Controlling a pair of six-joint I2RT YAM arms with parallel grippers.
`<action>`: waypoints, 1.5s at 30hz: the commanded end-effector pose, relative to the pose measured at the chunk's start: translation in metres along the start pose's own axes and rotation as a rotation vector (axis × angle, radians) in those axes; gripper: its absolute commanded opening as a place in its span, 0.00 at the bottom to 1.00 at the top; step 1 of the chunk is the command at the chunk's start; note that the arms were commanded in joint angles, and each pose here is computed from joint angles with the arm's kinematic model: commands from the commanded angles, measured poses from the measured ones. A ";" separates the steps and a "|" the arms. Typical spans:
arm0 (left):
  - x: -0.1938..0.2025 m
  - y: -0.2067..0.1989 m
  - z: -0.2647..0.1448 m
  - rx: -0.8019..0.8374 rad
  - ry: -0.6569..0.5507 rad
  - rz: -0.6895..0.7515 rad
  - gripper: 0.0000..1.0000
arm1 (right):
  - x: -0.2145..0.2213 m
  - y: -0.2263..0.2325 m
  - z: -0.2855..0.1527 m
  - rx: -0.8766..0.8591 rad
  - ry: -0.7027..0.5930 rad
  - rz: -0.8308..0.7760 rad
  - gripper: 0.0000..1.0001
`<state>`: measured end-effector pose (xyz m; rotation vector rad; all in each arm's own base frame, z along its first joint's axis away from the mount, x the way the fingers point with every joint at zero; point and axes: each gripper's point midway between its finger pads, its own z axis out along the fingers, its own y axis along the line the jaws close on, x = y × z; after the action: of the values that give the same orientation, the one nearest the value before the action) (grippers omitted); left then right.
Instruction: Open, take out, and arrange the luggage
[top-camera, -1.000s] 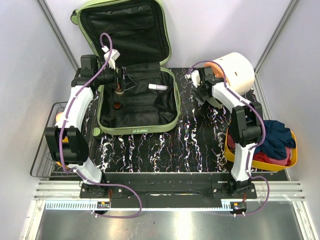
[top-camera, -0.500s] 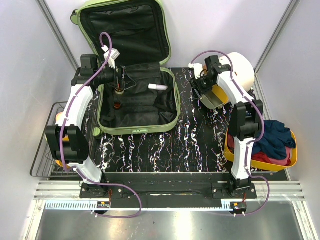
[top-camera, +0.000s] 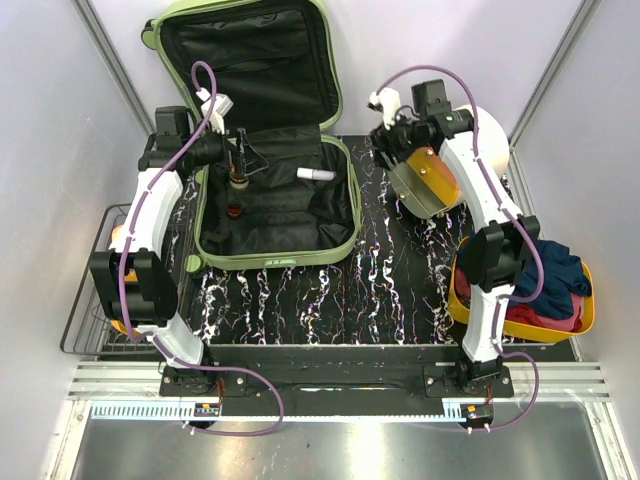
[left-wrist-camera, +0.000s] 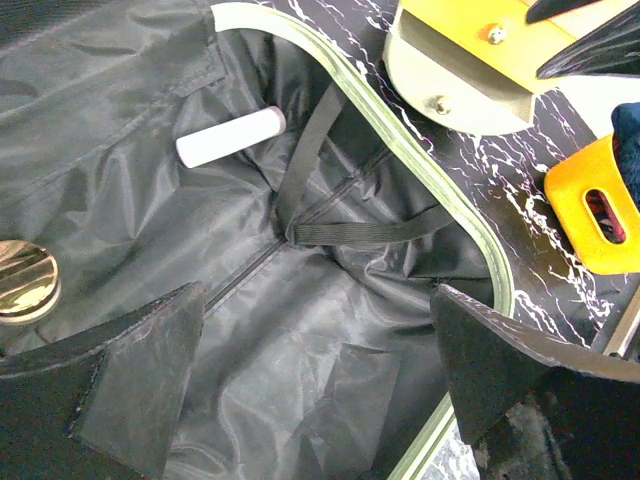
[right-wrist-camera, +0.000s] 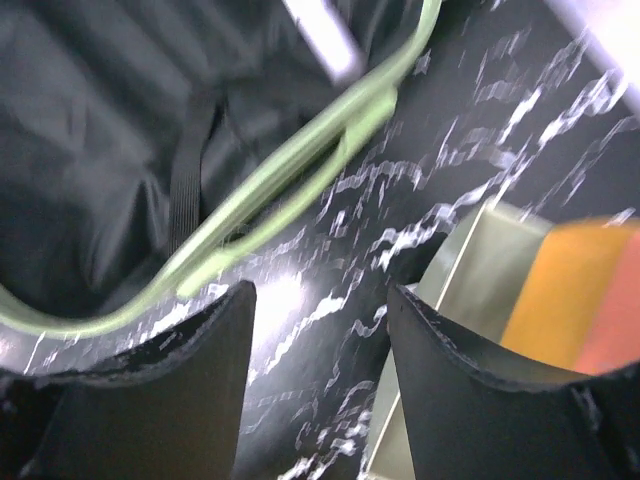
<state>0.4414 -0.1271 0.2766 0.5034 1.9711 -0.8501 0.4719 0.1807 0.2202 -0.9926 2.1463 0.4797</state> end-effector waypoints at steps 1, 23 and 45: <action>-0.030 0.003 -0.017 -0.004 -0.086 0.046 0.99 | -0.085 0.020 -0.001 0.071 -0.159 -0.220 0.64; -0.018 0.014 -0.067 -0.066 -0.131 -0.054 0.99 | -0.088 0.033 0.207 0.234 -0.116 -0.605 0.55; -0.010 0.019 -0.067 -0.065 -0.112 -0.082 0.99 | -0.027 0.009 0.282 0.286 -0.006 -0.739 0.60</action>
<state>0.4224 -0.0657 0.2892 0.2960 1.9662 -0.8471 0.5891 0.3626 0.0627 -1.4913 1.6567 -0.0793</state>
